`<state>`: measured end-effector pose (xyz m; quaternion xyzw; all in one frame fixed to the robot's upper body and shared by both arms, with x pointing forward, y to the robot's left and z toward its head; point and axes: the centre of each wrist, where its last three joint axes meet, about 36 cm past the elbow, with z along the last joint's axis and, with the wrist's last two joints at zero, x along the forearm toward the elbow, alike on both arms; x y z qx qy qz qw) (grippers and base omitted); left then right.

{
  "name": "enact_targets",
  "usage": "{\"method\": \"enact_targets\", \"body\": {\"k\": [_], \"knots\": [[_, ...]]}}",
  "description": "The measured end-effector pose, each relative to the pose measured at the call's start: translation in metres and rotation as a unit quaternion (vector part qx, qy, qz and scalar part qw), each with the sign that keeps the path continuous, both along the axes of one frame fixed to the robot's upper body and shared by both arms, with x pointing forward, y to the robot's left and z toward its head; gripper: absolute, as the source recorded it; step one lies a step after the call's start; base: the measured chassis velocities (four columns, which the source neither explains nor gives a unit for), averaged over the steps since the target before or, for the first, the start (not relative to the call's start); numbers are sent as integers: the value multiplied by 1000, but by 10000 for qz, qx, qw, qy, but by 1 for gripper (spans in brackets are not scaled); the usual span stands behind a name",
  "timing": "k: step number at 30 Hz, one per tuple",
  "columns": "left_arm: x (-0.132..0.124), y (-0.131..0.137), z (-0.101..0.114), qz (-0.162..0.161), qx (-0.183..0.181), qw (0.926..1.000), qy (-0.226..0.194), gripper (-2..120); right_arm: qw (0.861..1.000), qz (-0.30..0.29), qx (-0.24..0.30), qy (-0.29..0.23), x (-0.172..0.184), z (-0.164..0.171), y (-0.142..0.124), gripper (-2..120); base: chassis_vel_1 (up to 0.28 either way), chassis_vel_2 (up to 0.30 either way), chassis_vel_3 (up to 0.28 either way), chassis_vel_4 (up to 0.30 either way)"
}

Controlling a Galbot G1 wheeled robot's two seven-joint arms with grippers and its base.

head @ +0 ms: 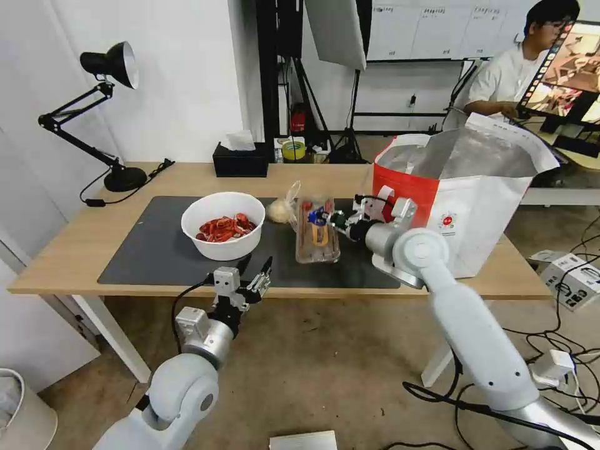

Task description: Pick up the trash from the table and place it into the takeout bag.

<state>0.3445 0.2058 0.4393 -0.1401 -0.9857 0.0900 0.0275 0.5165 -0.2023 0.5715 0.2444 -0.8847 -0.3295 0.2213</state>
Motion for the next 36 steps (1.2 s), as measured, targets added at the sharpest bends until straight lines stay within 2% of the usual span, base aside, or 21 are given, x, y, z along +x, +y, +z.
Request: {"method": "enact_targets", "body": {"k": [3, 7, 12, 19, 20, 22, 23, 26, 31, 36], "knots": [[-6, 7, -2, 125, 7, 9999, -2, 91, 9997, -18, 112, -224, -16, 32, -8, 0, 0, 0, 0, 0], [-13, 8, -4, 157, -8, 9999, 44, 99, 9990, -96, 144, -420, -25, 59, -18, 0, 0, 0, 0, 0], [-16, 7, -3, 146, -38, 9999, 40, 100, 9979, -284, 176, -549, -27, 79, -34, 0, 0, 0, 0, 0], [-17, 4, -2, 104, -60, 9999, 24, 100, 9940, -717, 307, -765, -28, 108, -73, 0, 0, 0, 0, 0], [-18, 4, -2, 94, -63, 9999, 35, 100, 9923, -859, 349, -823, -28, 117, -85, 0, 0, 0, 0, 0], [-18, 3, -2, 91, -63, 9999, 37, 100, 9920, -878, 354, -831, -28, 118, -87, 0, 0, 0, 0, 0], [-19, 2, -3, 80, -66, 9999, 45, 100, 9901, -1013, 386, -891, -27, 126, -98, 0, 0, 0, 0, 0], [-19, 1, -3, 72, -66, 9999, 47, 100, 9883, -1136, 401, -933, -26, 132, -108, 0, 0, 0, 0, 0], [-19, -2, -4, 17, -81, 10000, 47, 100, 9830, -1513, 347, -979, -17, 147, -142, 0, 0, 0, 0, 0], [-19, -5, -5, -46, -105, 9999, 38, 100, 9804, -1706, 286, -946, -6, 149, -161, 0, 0, 0, 0, 0]]}}
